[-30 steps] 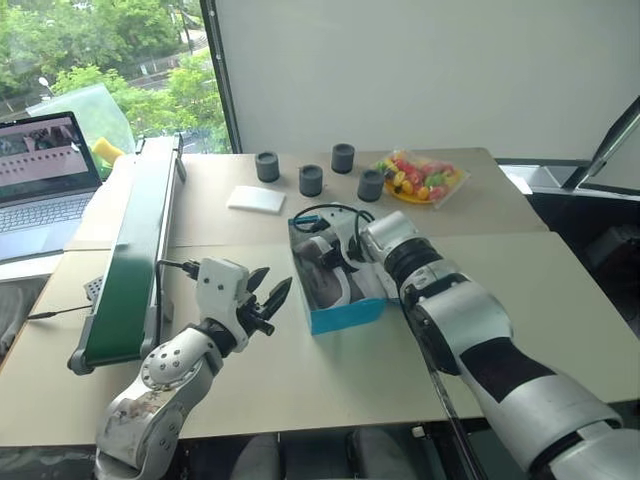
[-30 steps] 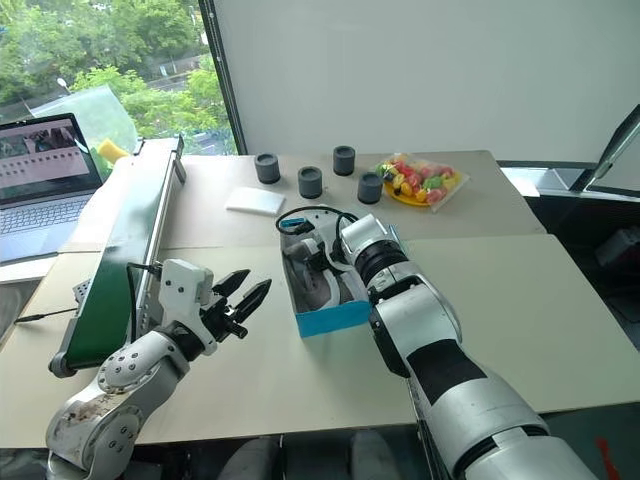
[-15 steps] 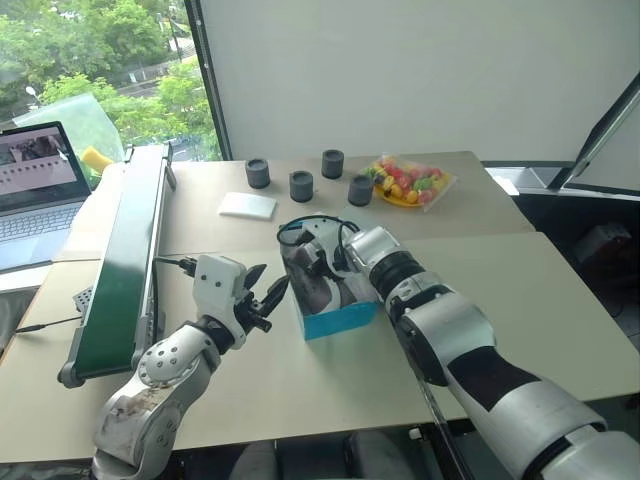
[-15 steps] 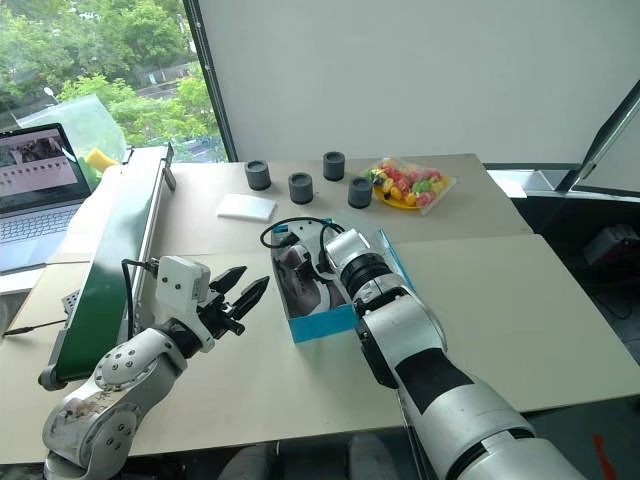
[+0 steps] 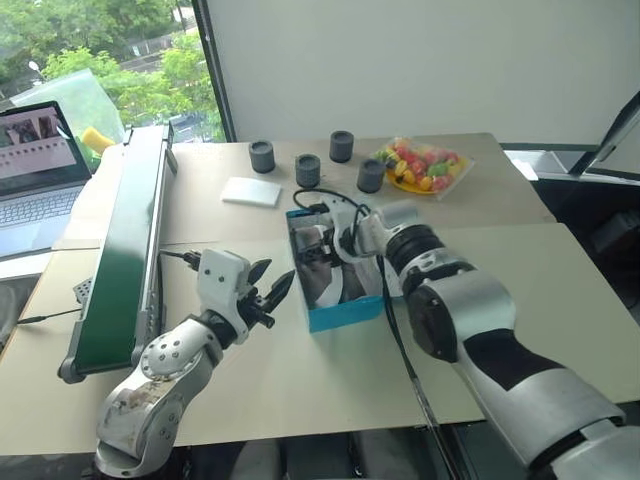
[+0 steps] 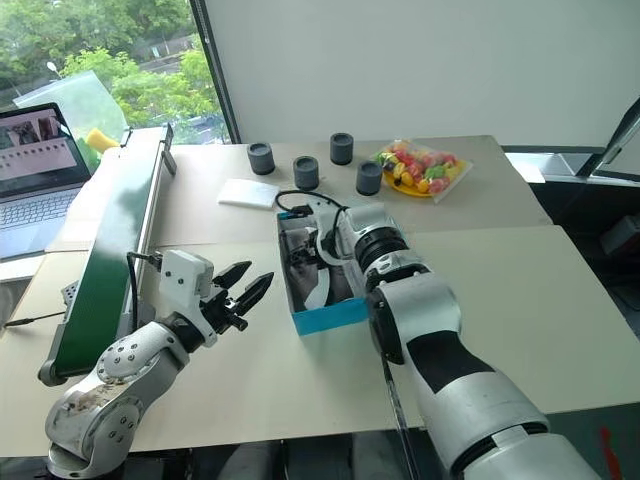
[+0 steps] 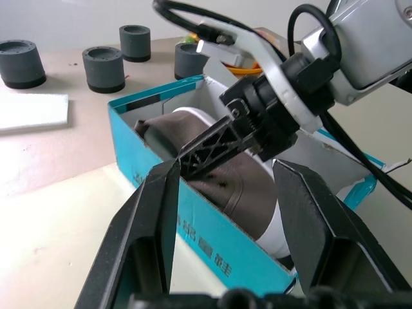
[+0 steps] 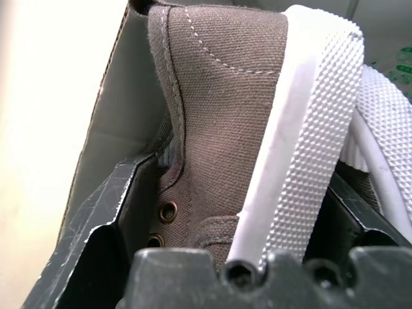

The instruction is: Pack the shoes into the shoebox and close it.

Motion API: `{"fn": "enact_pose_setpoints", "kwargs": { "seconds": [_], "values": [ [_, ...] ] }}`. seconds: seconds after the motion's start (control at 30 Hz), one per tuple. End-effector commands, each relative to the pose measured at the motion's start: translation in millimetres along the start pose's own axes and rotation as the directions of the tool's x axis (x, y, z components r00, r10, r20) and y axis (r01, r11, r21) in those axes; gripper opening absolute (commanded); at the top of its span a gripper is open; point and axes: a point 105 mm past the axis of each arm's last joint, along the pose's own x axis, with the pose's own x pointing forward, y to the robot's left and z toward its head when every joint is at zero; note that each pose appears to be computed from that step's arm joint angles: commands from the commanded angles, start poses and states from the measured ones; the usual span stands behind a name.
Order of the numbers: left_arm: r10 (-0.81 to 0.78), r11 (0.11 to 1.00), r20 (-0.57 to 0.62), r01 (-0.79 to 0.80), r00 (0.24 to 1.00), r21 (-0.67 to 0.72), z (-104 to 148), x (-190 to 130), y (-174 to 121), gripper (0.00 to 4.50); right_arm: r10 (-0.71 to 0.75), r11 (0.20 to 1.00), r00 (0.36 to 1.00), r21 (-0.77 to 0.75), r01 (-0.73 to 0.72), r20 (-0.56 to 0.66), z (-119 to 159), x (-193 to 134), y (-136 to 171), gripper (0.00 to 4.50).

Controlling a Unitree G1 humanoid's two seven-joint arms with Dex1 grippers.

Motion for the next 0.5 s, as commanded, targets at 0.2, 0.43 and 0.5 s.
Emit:
{"fn": "enact_pose_setpoints", "kwargs": {
  "seconds": [0.2,0.43,0.5],
  "values": [
    [-0.031,0.999,0.026,0.031,0.999,0.029,10.5,1.6,1.3,2.41,0.004,0.997,1.000,0.074,-0.007,0.031,12.8,-24.4,-11.4,3.66],
    [-0.032,0.999,0.024,0.031,0.999,0.031,11.4,2.6,3.9,2.41,0.025,0.996,0.999,0.081,-0.022,-0.035,-13.5,-10.6,-0.8,3.66],
    [-0.032,0.999,0.022,0.031,0.999,0.031,11.0,2.2,4.1,2.41,0.028,0.996,0.999,0.081,-0.024,-0.040,-17.1,-8.1,2.5,3.66]
  ]
}}
